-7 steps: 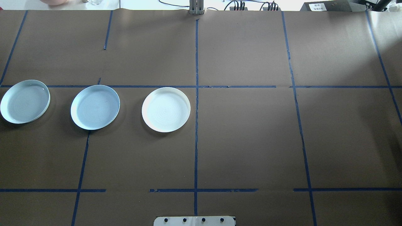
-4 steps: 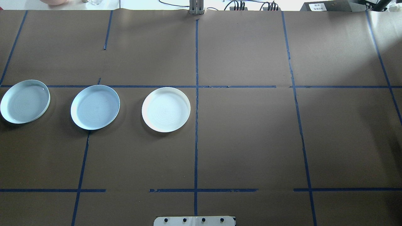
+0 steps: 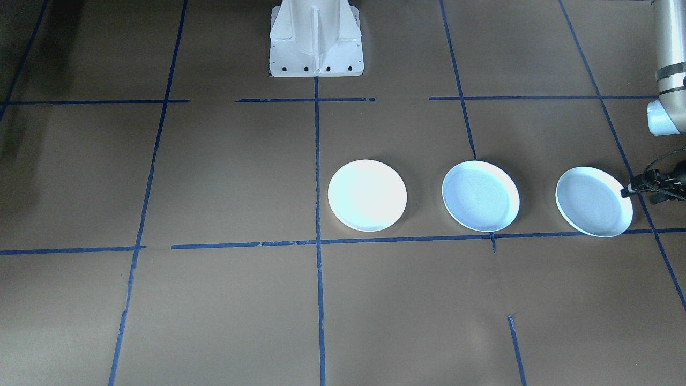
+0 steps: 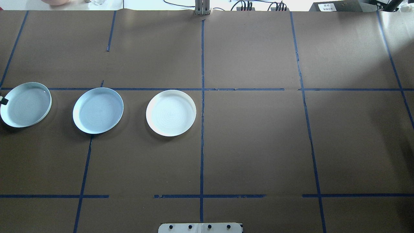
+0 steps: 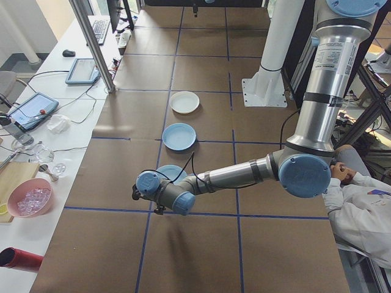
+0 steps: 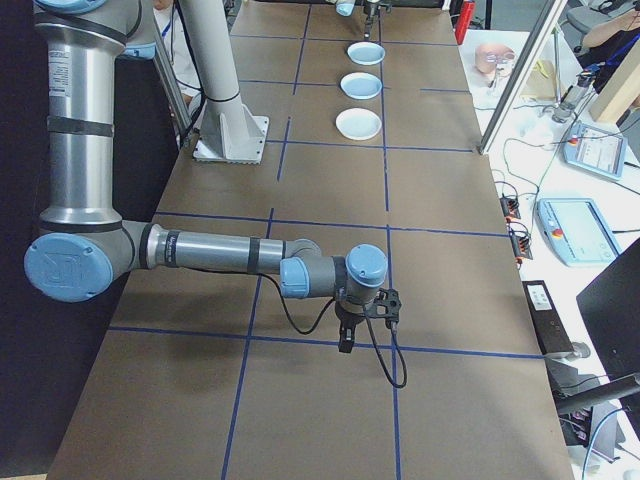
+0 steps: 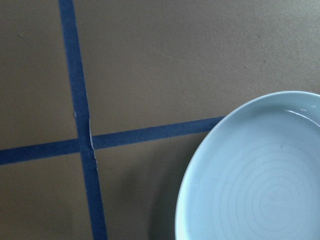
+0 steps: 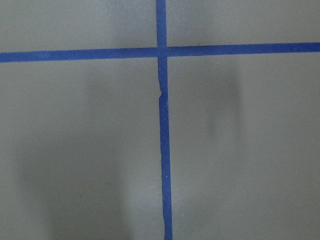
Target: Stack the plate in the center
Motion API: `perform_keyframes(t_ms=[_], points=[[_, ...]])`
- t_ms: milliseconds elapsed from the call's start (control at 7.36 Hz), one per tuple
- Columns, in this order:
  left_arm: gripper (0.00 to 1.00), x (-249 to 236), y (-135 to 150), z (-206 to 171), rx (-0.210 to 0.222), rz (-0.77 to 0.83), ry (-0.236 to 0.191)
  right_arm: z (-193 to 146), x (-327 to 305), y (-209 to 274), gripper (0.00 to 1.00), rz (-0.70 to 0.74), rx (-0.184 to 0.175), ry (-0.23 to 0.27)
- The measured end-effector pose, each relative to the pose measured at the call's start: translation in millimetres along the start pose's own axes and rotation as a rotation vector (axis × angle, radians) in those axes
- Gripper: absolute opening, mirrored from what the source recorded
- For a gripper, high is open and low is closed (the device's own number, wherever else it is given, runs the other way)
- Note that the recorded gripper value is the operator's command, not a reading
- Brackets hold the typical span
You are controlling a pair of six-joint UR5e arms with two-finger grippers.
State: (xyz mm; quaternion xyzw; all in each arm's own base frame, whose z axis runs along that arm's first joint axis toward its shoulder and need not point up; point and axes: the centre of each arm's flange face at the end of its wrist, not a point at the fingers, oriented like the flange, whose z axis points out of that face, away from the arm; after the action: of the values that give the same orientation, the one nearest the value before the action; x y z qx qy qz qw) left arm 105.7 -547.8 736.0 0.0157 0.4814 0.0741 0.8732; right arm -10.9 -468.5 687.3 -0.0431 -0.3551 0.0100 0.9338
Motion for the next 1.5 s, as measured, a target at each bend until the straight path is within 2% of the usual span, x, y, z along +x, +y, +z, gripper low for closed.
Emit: perform_keyframes(t_ms=[272,408,544,816,951,1087,1495], points=[[0.44,-0.1,-4.2,7.9,-0.014,-0.014,-0.001,-0.1,-0.1,0.0,1.00,0.000,0.000,0.000],[0.25,-0.5,-5.6,9.4,-0.016,-0.029,-0.001,-0.2,-0.1,0.0,1.00,0.000,0.000,0.000],[0.00,-0.8,-6.1,10.0,-0.018,-0.039,-0.001,-0.2,-0.1,0.0,1.00,0.000,0.001,0.000],[0.00,-0.3,-6.2,9.8,-0.018,-0.046,0.001,-0.2,0.0,0.0,1.00,0.000,0.000,0.000],[0.00,3.1,-6.2,6.7,-0.020,-0.046,0.024,-0.3,0.0,0.0,1.00,0.000,0.001,0.000],[0.00,8.9,-5.9,-1.5,-0.020,-0.043,0.071,-0.2,0.0,0.0,1.00,0.000,0.000,0.000],[0.00,15.7,3.1,-48.7,0.021,-0.031,0.207,-0.3,-0.1,-0.4,1.00,0.000,0.001,0.000]])
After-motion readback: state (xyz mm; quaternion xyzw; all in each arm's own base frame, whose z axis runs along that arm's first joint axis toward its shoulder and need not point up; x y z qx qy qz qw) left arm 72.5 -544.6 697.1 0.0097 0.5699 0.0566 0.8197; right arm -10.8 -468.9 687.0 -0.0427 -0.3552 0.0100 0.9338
